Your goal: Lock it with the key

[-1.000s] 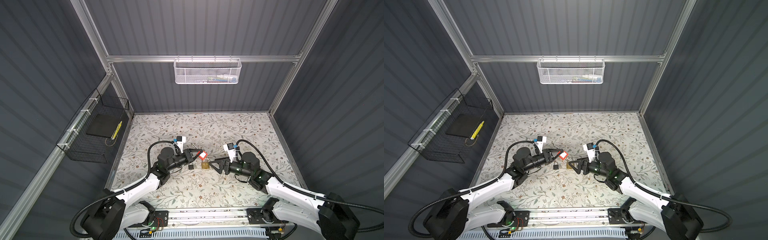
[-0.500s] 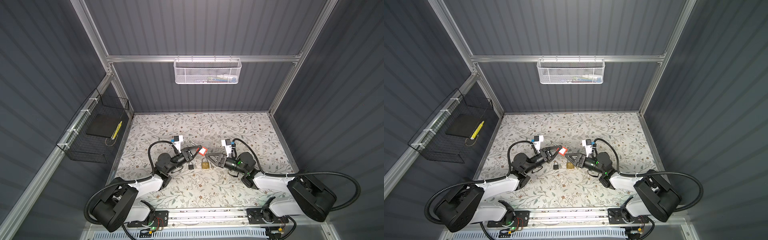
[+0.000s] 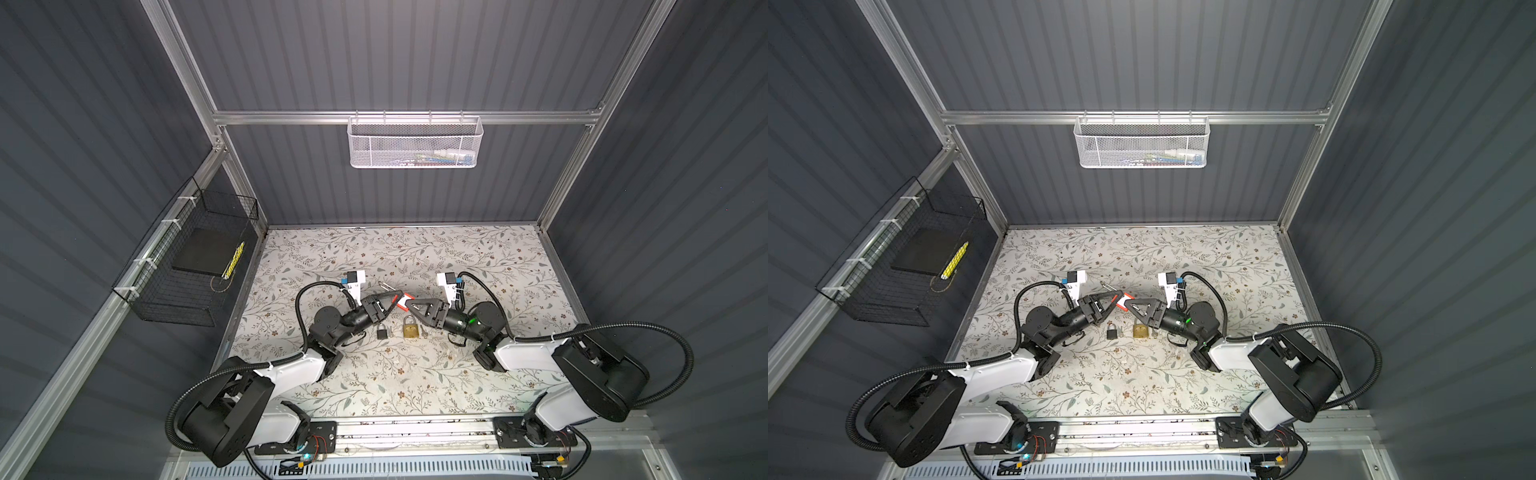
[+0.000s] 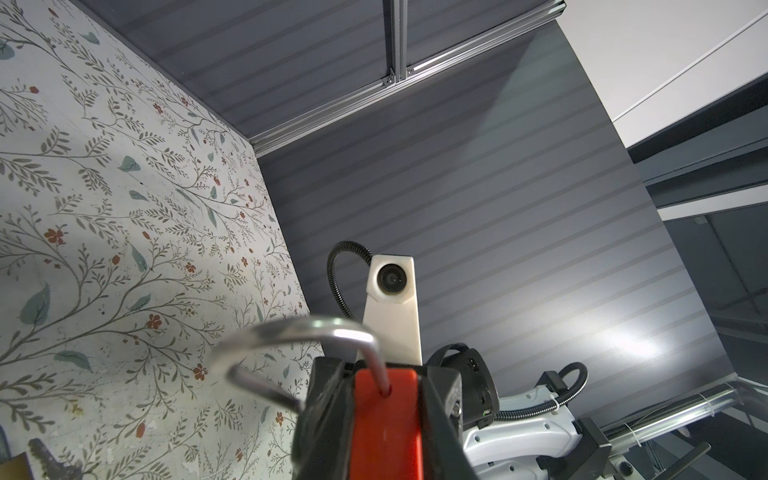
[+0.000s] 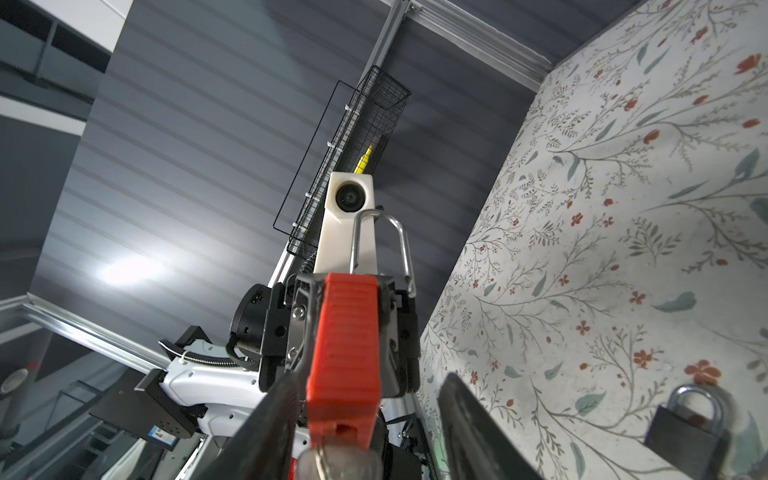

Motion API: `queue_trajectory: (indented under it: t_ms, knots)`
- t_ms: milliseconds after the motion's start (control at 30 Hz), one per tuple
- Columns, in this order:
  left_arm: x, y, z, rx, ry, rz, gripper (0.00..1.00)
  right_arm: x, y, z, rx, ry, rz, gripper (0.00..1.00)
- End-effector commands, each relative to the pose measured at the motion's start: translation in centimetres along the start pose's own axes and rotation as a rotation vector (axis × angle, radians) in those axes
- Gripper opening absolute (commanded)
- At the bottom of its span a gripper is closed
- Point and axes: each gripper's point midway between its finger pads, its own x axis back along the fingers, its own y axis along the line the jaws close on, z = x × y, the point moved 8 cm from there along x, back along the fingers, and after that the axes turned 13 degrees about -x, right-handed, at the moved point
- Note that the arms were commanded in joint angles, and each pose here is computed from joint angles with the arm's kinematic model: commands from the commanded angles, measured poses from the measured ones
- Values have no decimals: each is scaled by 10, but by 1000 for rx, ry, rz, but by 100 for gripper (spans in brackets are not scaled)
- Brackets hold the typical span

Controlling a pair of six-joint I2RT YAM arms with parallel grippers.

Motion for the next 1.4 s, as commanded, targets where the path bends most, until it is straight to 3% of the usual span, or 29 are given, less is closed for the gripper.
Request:
queue_trajectory:
  t_ms: [0, 300, 433, 667, 1033, 1367]
  knots:
    - [-2, -15, -8, -48, -30, 62, 0, -6, 12, -1, 27, 10, -64, 47]
    - [0, -15, -7, -48, -25, 53, 5, -8, 14, 0, 31, 23, -72, 19]
    - [1, -15, -7, -50, -22, 42, 20, -7, 14, 0, 31, 25, -71, 11]
    - [6, -16, -7, -63, -27, 11, 57, -5, 18, 1, 37, 26, -77, 8]
    - [18, -13, -8, -85, -35, -56, 86, -2, 28, 5, 44, 67, -93, 6]
    - [18, -11, -13, -89, -27, -64, 90, 7, 38, 13, 46, 99, -99, 5]
